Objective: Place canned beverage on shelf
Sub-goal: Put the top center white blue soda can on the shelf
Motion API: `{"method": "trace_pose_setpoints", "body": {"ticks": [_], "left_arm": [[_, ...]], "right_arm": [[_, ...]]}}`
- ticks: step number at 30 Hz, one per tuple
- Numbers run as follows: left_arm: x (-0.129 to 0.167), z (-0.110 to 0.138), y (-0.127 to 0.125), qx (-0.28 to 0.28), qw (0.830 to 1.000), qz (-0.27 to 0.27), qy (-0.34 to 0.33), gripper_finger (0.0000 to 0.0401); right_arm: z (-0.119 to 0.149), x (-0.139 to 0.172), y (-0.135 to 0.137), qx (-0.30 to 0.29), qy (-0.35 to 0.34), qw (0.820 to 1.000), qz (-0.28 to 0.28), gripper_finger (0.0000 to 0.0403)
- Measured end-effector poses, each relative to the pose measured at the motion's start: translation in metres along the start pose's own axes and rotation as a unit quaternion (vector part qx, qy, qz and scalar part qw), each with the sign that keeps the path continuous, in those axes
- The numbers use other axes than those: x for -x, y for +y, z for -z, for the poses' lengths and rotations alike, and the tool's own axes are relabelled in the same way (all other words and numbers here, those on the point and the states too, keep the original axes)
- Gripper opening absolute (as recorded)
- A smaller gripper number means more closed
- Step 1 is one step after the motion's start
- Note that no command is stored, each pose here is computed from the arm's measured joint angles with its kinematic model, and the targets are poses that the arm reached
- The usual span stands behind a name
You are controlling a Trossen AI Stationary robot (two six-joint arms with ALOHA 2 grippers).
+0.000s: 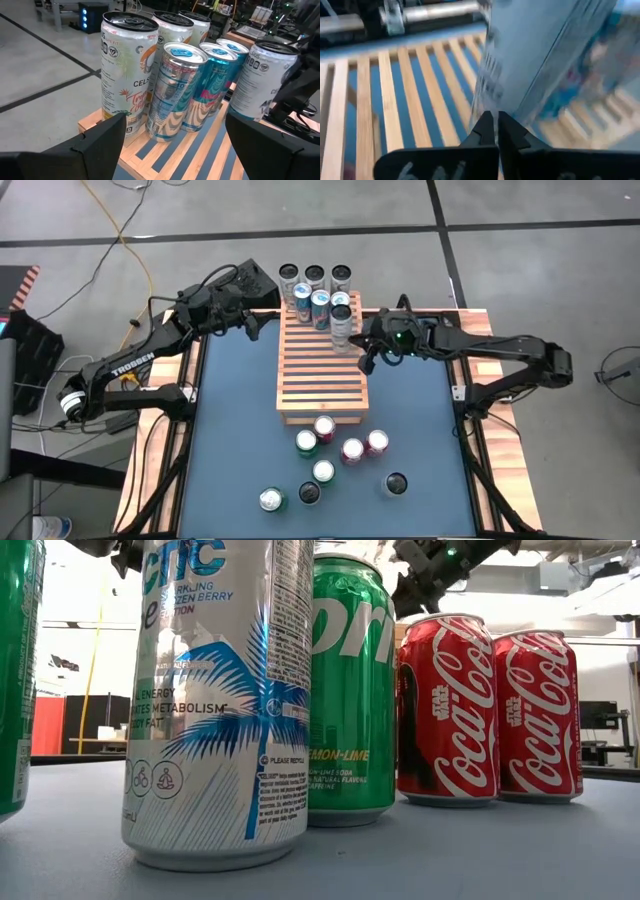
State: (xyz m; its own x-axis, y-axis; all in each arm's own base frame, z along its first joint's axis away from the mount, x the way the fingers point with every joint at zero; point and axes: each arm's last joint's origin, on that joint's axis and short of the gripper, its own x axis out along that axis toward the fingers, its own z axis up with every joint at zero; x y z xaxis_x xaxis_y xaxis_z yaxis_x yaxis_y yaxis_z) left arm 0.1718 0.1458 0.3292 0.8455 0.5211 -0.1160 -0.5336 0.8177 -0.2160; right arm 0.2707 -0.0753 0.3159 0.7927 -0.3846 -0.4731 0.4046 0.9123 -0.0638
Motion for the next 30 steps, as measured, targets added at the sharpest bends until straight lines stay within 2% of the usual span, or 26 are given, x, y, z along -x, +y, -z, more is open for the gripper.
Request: {"method": "trace_pose_setpoints", "body": {"ticks": [4,9,13,18,24,30], "left_arm": [[0.000,0.000,0.000,0.003,1.000,0.003,0.001,0.0328],[0.000,0.000,-0.001,0.004,1.000,0.014,0.000,0.0328],[0.000,-0.008,-0.006,-0.011,0.998,0.056,-0.035,0.0328],[0.001,-0.013,-0.009,-0.017,0.996,0.062,-0.065,0.0328],[-0.007,-0.010,-0.007,-0.012,0.996,0.054,-0.063,0.0328],[-0.016,-0.005,-0.004,0.008,0.997,0.049,-0.051,0.0328]], "right_arm": [[-0.001,-0.001,0.001,0.002,0.001,1.000,-0.001,0.0015],[-0.014,0.016,0.002,0.004,-0.022,1.000,-0.005,0.0015],[-0.020,0.032,-0.001,0.002,-0.035,0.999,-0.005,0.0015],[-0.017,0.049,-0.001,0.003,-0.022,0.999,-0.031,0.0015],[-0.013,0.033,0.013,0.041,0.001,0.998,-0.057,0.0010],[-0.010,0.012,0.012,0.053,0.012,0.997,-0.048,0.0001]]}}
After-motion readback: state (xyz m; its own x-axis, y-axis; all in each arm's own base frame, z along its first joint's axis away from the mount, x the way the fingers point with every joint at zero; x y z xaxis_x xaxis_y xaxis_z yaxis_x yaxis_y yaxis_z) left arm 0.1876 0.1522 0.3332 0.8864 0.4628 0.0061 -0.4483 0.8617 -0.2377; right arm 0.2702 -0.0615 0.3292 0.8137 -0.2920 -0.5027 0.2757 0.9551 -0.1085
